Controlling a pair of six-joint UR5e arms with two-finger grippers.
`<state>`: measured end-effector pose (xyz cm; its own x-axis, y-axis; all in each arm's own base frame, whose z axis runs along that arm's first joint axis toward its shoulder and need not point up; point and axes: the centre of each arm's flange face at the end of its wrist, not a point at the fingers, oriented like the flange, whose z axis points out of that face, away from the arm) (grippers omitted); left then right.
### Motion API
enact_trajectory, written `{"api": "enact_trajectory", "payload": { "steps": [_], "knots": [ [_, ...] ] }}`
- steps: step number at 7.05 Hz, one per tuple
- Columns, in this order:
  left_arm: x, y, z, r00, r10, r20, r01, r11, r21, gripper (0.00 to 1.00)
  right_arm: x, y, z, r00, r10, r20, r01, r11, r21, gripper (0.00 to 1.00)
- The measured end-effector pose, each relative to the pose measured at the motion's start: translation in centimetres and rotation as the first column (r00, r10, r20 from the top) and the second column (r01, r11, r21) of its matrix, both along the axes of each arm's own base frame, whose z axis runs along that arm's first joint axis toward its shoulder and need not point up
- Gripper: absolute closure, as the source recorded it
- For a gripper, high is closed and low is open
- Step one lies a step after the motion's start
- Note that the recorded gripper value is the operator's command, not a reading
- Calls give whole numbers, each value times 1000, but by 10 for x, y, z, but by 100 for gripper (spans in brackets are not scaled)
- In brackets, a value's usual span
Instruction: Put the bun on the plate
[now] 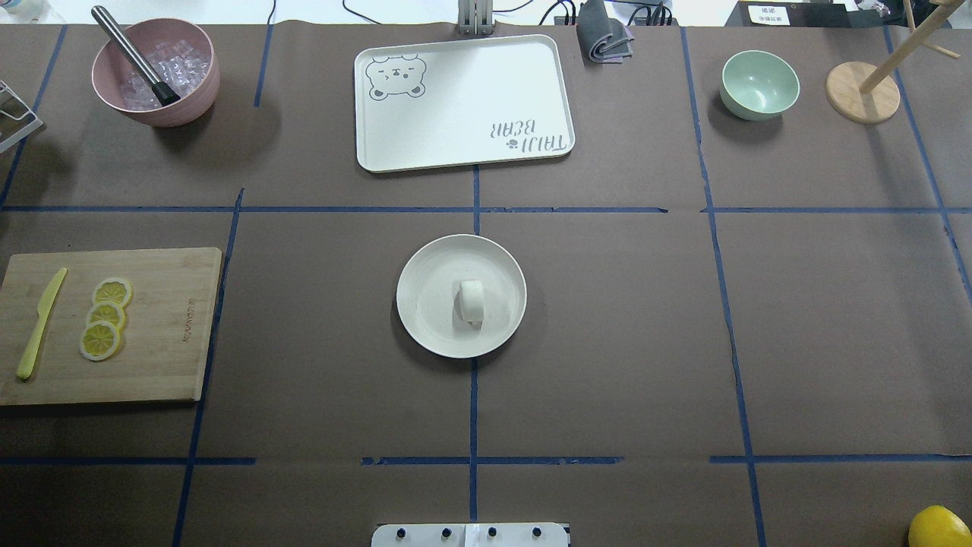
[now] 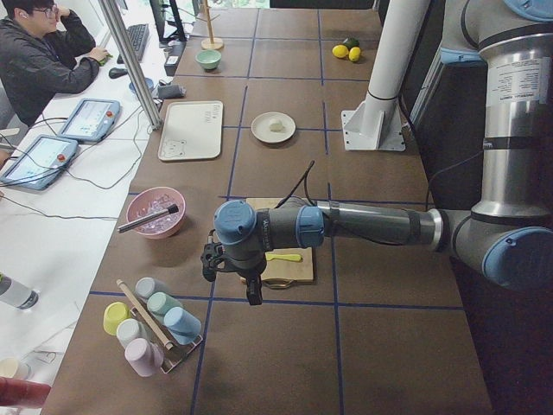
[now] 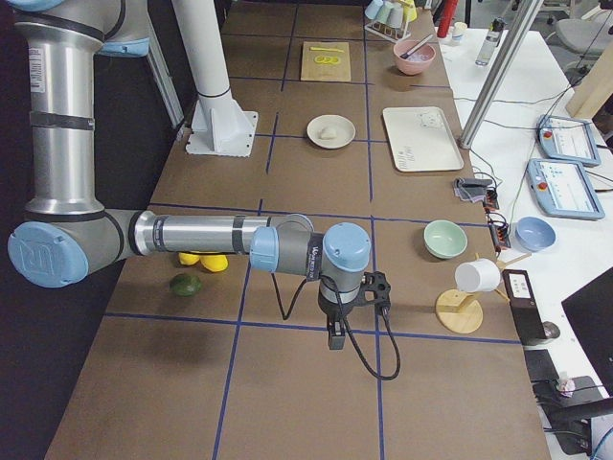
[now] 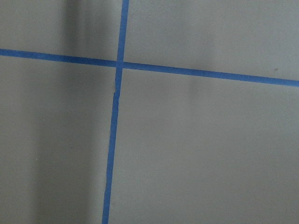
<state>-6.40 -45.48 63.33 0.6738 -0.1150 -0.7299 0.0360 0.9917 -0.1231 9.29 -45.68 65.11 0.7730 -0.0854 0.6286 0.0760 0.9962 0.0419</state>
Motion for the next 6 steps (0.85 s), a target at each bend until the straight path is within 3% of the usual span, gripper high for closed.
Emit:
{"api": "enact_trajectory", "payload": {
  "steps": [6],
  "knots": [
    [0, 1, 1, 1000, -1, 0, 1, 1000, -2, 0, -2, -1, -1, 1000, 21, 0, -21, 1000, -18, 0]
  ]
}}
